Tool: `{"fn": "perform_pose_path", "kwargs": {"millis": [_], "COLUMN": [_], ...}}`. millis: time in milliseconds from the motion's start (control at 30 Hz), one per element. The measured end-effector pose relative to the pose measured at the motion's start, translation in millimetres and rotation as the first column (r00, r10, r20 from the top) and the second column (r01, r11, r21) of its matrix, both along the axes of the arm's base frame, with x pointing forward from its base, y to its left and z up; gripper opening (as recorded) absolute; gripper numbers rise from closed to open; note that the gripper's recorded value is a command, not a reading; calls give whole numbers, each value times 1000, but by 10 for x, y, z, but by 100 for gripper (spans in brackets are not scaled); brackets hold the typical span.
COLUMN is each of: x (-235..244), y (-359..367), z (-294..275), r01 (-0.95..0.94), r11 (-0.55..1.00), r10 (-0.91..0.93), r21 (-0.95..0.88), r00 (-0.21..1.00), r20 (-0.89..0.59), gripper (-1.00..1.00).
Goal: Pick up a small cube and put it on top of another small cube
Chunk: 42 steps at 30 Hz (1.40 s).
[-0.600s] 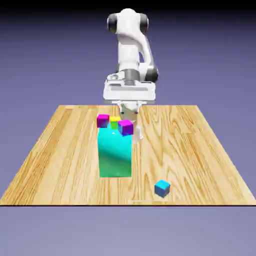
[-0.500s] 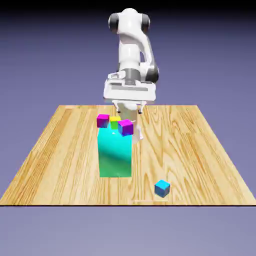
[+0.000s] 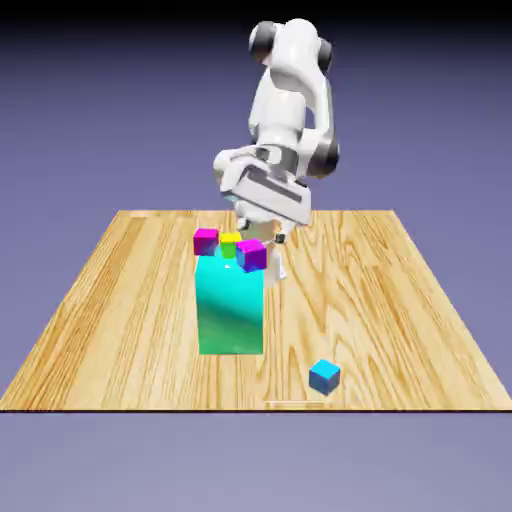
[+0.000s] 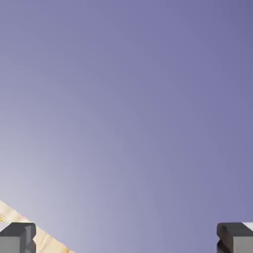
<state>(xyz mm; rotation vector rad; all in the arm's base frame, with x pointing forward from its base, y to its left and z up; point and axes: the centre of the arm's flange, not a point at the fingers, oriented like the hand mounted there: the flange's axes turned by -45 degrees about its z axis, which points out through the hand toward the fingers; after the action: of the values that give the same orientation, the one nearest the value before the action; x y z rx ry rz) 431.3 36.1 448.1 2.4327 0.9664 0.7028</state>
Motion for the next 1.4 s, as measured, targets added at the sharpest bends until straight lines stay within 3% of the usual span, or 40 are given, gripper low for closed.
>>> {"fn": "perform_pose_path", "kwargs": {"millis": [300,600,1000,1400], "x": [240,447,611,647], "y": [154,289,489,805], "z": [-373,-896,-1687,-2371], "r01": [-254,-537,-840,-955], "r11": [949,818,543,143], "r10": [212,402,634,817], "r21": [-186,-208,-7,260], "r00": [952,791,415,-35], "r20": [-219,-460,-653,-576], "gripper": [0,0,0,0]}}
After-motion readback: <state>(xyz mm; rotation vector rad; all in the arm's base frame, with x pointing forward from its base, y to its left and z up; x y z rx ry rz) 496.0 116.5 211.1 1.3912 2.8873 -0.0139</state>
